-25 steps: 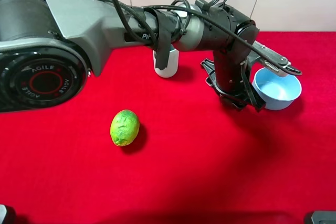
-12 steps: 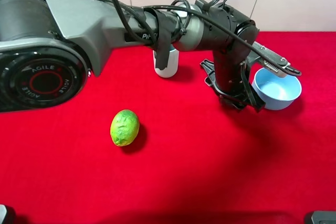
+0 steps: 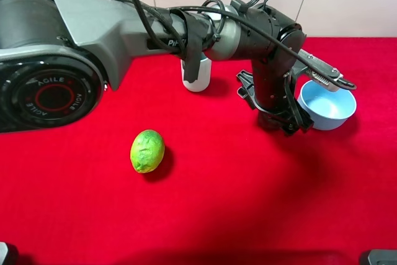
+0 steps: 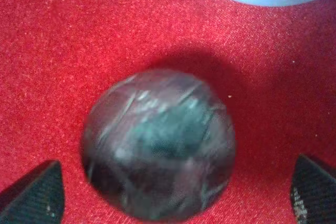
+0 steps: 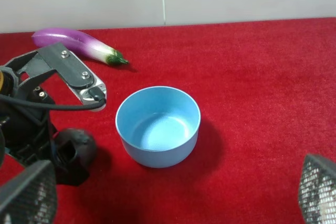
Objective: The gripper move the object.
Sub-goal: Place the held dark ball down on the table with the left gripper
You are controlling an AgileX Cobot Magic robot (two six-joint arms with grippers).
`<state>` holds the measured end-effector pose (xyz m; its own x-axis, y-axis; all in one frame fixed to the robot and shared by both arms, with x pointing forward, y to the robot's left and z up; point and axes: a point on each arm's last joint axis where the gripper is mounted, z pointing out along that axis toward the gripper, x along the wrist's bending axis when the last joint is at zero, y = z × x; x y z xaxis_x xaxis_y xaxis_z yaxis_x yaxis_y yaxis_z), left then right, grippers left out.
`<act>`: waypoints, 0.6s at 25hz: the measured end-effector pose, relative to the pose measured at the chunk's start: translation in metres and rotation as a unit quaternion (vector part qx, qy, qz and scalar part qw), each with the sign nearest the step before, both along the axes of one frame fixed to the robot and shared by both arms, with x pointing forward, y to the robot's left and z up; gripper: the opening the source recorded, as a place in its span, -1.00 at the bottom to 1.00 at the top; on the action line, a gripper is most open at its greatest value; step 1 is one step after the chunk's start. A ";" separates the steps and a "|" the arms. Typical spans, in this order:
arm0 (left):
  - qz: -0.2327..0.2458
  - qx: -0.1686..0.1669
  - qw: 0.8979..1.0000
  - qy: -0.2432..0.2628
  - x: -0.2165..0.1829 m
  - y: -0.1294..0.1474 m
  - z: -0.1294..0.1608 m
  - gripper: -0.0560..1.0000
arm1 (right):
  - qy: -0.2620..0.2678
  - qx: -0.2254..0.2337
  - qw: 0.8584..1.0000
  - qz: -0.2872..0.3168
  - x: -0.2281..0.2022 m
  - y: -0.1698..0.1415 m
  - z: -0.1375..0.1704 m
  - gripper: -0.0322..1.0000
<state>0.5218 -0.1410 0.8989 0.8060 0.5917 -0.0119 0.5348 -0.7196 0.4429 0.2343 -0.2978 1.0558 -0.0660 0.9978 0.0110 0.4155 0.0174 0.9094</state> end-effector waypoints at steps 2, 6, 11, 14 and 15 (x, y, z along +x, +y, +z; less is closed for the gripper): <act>0.000 0.001 1.000 0.001 0.000 0.000 0.000 0.72 | 0.000 0.000 1.000 0.000 0.000 0.000 0.000 0.40; 0.001 0.013 1.000 0.008 -0.002 0.004 0.010 0.72 | 0.000 0.000 1.000 0.000 0.000 0.000 0.000 0.40; 0.002 0.028 0.999 0.017 -0.007 0.011 0.036 0.72 | 0.000 0.000 1.000 0.000 0.000 0.000 0.000 0.40; 0.003 0.032 0.999 0.020 -0.010 0.016 0.055 0.72 | 0.000 0.000 1.000 0.000 0.000 0.000 0.000 0.40; 0.003 0.032 0.999 0.020 -0.011 0.019 0.062 0.72 | 0.000 0.000 1.000 0.000 0.000 0.000 0.000 0.40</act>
<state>0.5104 -0.1224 0.9613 0.8019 0.5975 -0.0059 0.5558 -0.7422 0.3744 0.2343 -0.2978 1.0558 -0.0660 0.9978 0.0110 0.4155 0.0174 0.9094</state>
